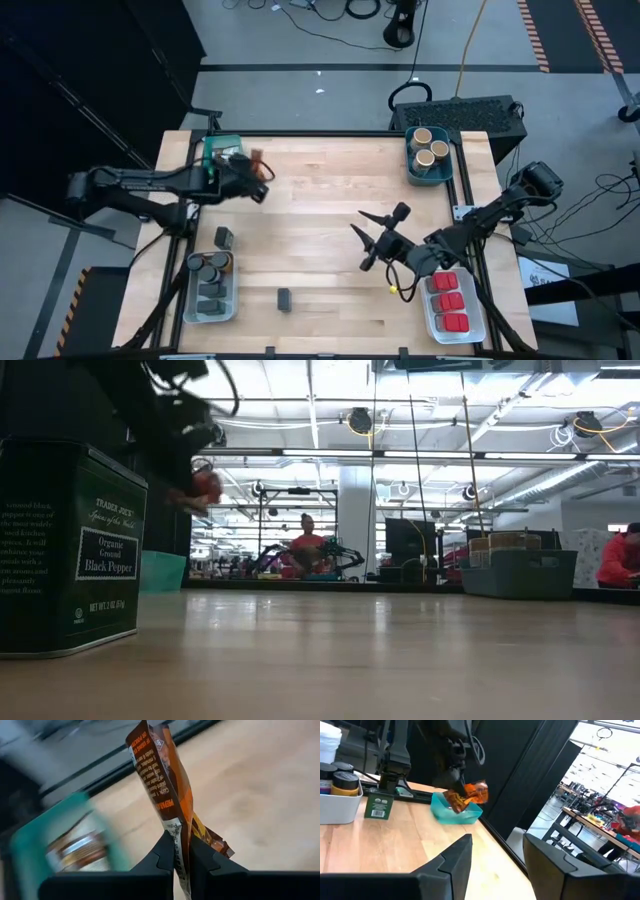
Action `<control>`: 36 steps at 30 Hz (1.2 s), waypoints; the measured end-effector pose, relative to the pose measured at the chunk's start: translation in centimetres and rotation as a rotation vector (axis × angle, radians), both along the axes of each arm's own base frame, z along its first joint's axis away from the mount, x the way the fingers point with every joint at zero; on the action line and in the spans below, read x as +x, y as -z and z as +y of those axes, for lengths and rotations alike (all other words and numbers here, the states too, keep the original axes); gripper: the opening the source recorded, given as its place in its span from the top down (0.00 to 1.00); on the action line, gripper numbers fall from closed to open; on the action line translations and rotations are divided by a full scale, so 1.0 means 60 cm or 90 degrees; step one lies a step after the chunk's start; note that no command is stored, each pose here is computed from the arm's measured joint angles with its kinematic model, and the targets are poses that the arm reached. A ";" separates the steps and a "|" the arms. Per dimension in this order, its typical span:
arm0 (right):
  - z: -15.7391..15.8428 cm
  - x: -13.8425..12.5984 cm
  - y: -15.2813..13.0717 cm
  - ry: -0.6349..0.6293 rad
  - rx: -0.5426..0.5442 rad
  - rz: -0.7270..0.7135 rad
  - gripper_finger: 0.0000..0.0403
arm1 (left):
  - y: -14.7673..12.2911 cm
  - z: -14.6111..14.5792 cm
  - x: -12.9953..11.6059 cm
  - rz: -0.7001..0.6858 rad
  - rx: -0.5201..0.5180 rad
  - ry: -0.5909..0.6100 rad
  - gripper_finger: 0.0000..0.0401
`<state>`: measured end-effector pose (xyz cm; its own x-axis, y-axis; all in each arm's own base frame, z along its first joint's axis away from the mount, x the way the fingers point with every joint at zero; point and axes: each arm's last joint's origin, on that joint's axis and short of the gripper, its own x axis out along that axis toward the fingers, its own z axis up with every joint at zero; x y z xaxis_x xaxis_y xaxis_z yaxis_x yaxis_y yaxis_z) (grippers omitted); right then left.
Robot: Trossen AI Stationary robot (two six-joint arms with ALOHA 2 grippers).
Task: Sort spices by type
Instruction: Put the brown seasoning pack into the light green bin
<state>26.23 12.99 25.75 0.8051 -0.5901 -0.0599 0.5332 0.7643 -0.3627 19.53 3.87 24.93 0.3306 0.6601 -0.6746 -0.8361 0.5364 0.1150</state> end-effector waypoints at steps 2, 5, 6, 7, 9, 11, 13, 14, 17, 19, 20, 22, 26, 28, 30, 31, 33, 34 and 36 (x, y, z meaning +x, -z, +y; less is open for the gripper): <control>-0.001 0.000 0.000 0.001 0.002 -0.001 0.60 | 0.005 0.021 -0.012 0.033 -0.009 -0.052 0.94; -0.001 0.000 0.000 0.001 0.002 0.000 0.60 | 0.016 0.049 -0.035 0.098 -0.030 -0.131 0.94; -0.001 0.000 0.001 0.000 0.001 0.000 0.60 | 0.018 0.057 -0.042 0.111 -0.038 -0.158 0.94; -0.001 0.000 0.001 0.001 0.001 0.001 0.60 | 0.020 0.064 -0.049 0.128 -0.048 -0.177 0.94; -0.001 0.000 0.001 0.000 0.000 0.002 0.60 | 0.024 0.073 -0.059 0.159 -0.060 -0.203 0.94; -0.001 0.000 0.001 0.000 0.000 0.002 0.60 | 0.028 0.081 -0.065 0.182 -0.071 -0.223 0.94; -0.003 0.001 0.001 0.003 -0.001 0.004 0.60 | 0.030 0.088 -0.070 0.199 -0.077 -0.240 0.94; -0.004 0.002 0.002 0.004 -0.002 0.006 0.60 | 0.032 0.091 -0.073 0.210 -0.080 -0.247 0.94; -0.005 0.002 0.004 0.006 -0.006 0.013 0.60 | 0.039 0.103 -0.080 0.254 -0.089 -0.269 0.94; -0.006 0.002 0.004 0.007 -0.004 0.014 0.60 | 0.045 0.112 -0.080 0.280 -0.092 -0.263 0.94; -0.007 0.003 0.005 0.008 -0.003 0.013 0.60 | 0.048 0.117 -0.079 0.292 -0.094 -0.260 0.94; -0.007 0.003 0.005 0.010 -0.002 0.013 0.60 | 0.055 0.127 -0.077 0.314 -0.099 -0.252 0.93; -0.008 0.003 0.007 0.010 -0.004 0.019 0.60 | 0.067 0.139 -0.076 0.349 -0.113 -0.257 0.90; -0.008 0.003 0.007 0.011 -0.005 0.020 0.60 | 0.071 0.143 -0.076 0.356 -0.119 -0.262 0.89; -0.008 0.003 0.008 0.011 -0.003 0.020 0.60 | 0.073 0.146 -0.076 0.360 -0.122 -0.265 0.89; -0.008 0.003 0.008 0.011 -0.003 0.021 0.60 | 0.075 0.147 -0.076 0.362 -0.123 -0.266 0.89; -0.008 0.003 0.008 0.011 -0.004 0.021 0.60 | 0.075 0.148 -0.076 0.368 -0.125 -0.260 0.89; -0.008 0.003 0.008 0.011 -0.004 0.022 0.60 | 0.075 0.148 -0.076 0.370 -0.126 -0.258 0.88; -0.008 0.003 0.008 0.011 -0.004 0.022 0.60 | 0.075 0.148 -0.076 0.371 -0.126 -0.258 0.88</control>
